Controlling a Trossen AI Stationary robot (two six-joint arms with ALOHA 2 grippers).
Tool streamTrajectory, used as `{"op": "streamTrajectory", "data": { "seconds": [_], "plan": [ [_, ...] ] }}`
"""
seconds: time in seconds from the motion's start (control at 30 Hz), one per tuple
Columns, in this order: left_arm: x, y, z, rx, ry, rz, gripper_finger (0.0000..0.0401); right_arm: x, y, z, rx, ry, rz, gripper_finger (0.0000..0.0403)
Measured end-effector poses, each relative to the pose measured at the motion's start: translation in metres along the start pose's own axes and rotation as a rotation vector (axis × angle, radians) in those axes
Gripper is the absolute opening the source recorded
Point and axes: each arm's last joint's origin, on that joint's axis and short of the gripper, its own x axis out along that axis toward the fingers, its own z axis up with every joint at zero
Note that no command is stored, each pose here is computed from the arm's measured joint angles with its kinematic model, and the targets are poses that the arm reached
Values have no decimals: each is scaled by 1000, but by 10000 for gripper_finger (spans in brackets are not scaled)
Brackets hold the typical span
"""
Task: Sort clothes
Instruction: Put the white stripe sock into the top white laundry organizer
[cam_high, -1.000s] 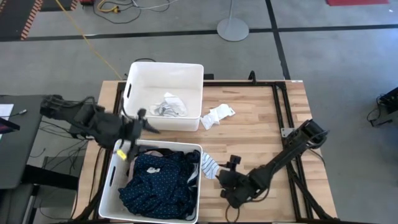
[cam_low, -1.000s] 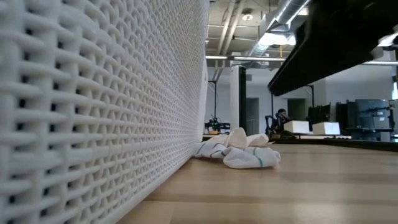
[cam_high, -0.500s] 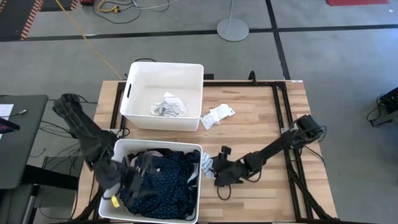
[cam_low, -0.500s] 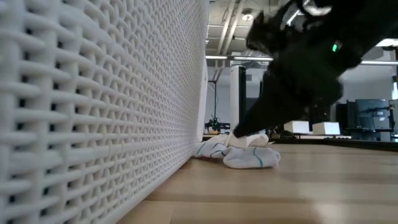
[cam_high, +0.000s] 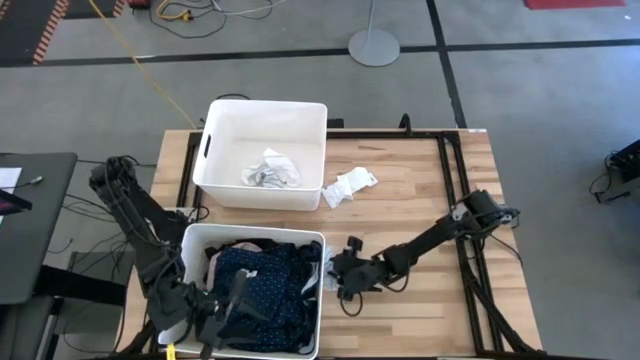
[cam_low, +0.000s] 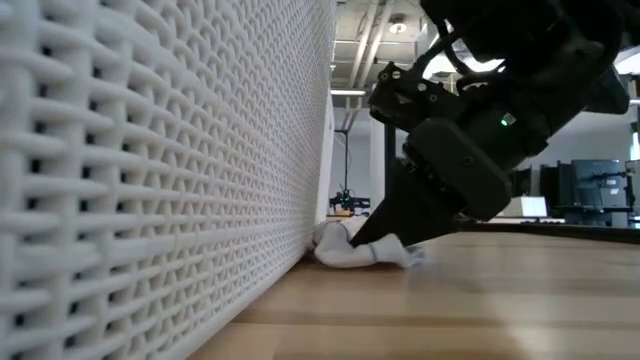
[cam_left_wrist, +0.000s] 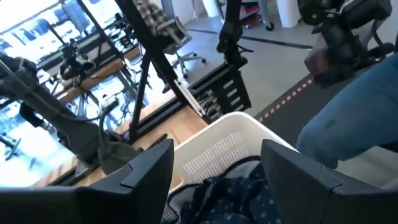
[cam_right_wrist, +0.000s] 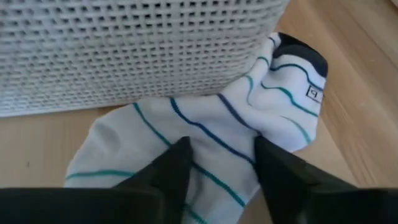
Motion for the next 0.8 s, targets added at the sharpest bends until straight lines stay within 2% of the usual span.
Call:
{"op": "streamTrajectory", "data": {
  "seconds": [0.27, 0.33, 0.63, 0.8],
  "plan": [
    [0, 0, -1, -35, 12, -3, 235, -17, 4, -1, -44, 46, -6, 39],
    [0, 0, -1, -39, 12, -3, 235, -24, 4, -2, -64, 65, -4, 14],
    [0, 0, -2, -41, 16, -4, 235, -67, 7, -6, -80, 131, -61, 4],
    [0, 0, -2, -40, 17, -3, 235, -96, 9, 2, -58, 50, -87, 2]
  ]
}}
